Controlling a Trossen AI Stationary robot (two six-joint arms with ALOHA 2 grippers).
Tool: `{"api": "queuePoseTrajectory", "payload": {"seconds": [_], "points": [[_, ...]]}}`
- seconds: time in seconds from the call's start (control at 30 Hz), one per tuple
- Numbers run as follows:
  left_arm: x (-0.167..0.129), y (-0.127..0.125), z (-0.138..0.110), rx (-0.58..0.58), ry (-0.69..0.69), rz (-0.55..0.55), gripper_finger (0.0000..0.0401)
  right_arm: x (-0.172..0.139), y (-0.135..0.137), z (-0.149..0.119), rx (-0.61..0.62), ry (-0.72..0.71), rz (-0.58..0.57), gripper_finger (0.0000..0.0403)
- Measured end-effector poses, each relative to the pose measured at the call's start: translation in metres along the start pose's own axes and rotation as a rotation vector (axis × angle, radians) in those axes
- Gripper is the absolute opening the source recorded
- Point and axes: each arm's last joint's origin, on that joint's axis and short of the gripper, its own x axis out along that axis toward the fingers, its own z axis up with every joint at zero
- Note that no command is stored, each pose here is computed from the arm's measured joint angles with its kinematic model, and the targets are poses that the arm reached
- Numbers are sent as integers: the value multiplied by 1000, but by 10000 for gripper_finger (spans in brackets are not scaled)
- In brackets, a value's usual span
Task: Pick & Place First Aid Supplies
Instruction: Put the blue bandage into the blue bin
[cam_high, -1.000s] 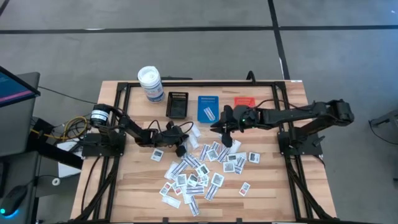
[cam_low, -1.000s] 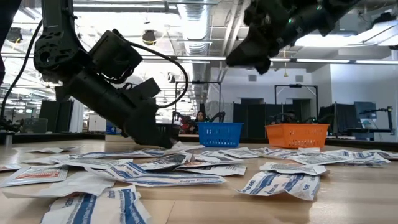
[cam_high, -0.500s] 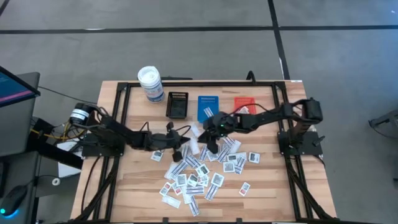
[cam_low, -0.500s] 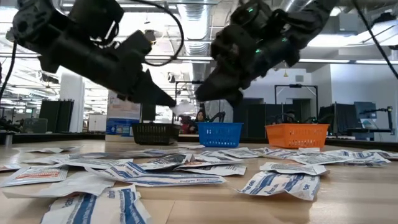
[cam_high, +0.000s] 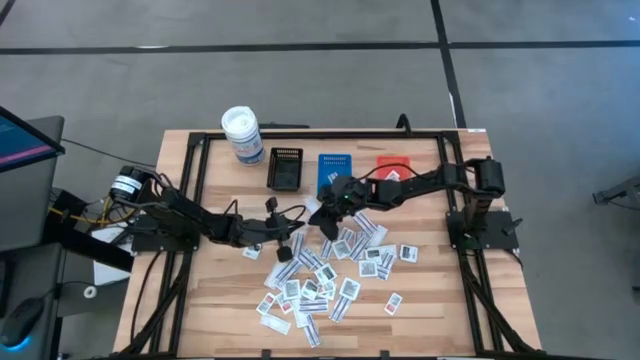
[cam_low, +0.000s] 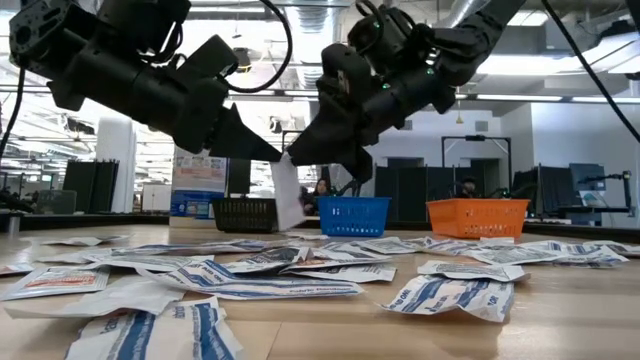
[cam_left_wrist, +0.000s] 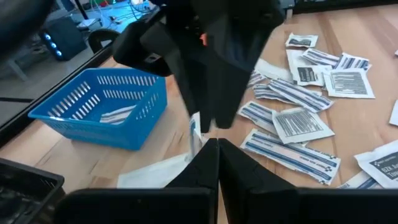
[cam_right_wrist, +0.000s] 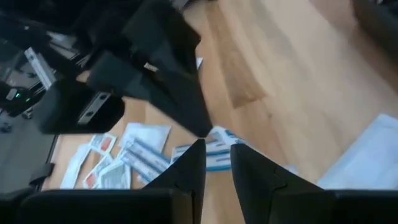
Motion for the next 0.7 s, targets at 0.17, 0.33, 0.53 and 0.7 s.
{"api": "queuePoseTrajectory", "payload": {"seconds": [0.17, 0.33, 0.53, 0.7], "points": [[0, 1, 0, 0, 0, 20, 3, -9, 12, 4, -82, 8, 49, 69], [0, 1, 0, 0, 0, 20, 4, -19, 20, 5, -212, 35, 25, 69], [0, 1, 1, -4, -7, 20, 4, -17, 15, 0, -211, 58, -40, 69], [0, 1, 2, -11, -17, 21, 5, -18, 14, 2, -206, 44, -42, 69]]}}
